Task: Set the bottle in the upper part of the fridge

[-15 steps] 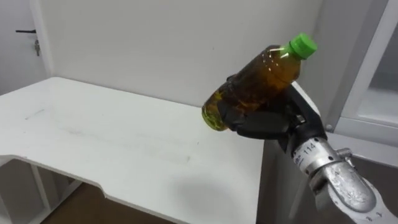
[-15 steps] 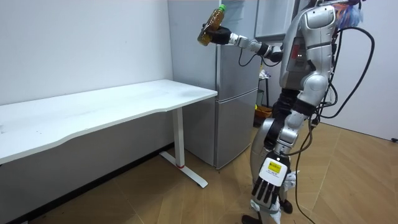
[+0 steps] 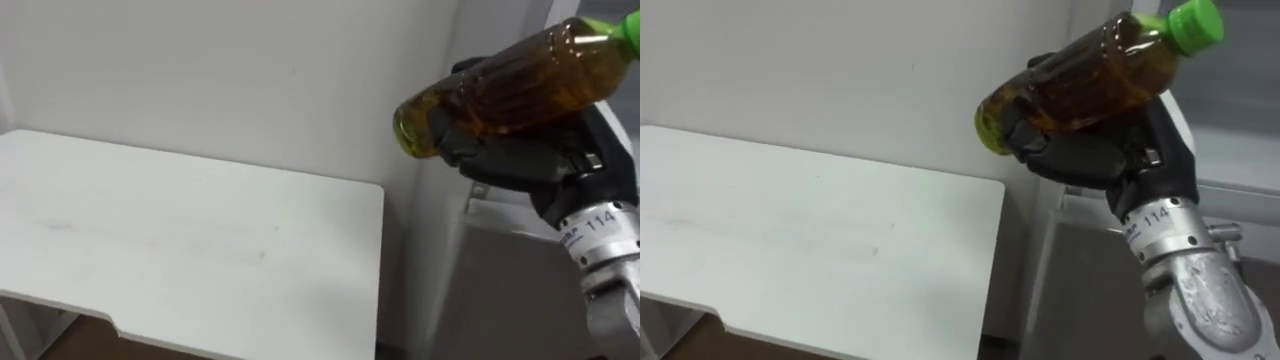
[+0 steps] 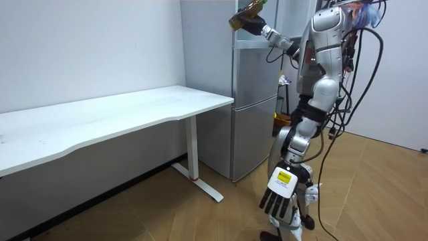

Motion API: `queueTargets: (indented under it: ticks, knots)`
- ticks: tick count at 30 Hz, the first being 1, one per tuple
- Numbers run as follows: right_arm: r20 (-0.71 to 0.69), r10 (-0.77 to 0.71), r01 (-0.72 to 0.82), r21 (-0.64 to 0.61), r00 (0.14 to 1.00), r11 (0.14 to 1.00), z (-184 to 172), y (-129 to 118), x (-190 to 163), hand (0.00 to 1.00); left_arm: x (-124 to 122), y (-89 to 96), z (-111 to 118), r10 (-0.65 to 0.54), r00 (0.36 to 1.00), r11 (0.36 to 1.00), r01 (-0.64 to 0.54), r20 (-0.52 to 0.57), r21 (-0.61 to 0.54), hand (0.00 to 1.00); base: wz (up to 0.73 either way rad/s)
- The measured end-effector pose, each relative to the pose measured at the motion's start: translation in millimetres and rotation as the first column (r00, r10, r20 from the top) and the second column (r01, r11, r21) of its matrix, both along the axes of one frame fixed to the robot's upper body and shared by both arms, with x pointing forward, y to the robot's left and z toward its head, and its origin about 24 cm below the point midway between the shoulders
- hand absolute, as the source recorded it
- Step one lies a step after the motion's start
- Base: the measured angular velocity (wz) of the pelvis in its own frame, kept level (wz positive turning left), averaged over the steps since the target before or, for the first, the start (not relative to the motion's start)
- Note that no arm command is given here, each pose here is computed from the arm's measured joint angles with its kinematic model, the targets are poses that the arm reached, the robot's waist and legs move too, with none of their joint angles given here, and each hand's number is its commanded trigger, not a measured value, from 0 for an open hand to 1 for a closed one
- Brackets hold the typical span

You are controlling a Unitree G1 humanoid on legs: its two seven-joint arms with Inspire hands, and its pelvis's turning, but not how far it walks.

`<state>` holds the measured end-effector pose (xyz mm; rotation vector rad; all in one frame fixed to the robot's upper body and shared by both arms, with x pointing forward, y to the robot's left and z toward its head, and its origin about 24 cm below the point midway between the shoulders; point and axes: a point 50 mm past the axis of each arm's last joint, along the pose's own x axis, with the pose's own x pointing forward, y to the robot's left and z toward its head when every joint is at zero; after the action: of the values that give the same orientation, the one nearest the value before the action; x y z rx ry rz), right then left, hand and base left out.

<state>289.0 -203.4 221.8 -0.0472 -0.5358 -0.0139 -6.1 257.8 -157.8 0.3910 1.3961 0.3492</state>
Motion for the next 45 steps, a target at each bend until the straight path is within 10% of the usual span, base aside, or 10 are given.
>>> queueTargets:
  ticks: [23, 45]
  knots:
    - [0.084, -0.158, 0.154, 0.053, 0.984, 0.987, 18.7, -40.5, -17.3, 1.0, -10.9, 1.8, 0.3, 0.078, 0.997, 0.997, -0.078, 0.001, -0.001, 0.0, -0.04]
    - [-0.111, -0.315, 0.327, 0.121, 0.943, 0.937, -20.9, -72.4, -11.0, 1.0, -13.4, 2.5, 0.4, 0.095, 0.995, 0.996, -0.095, -0.011, 0.002, 0.0, -0.02]
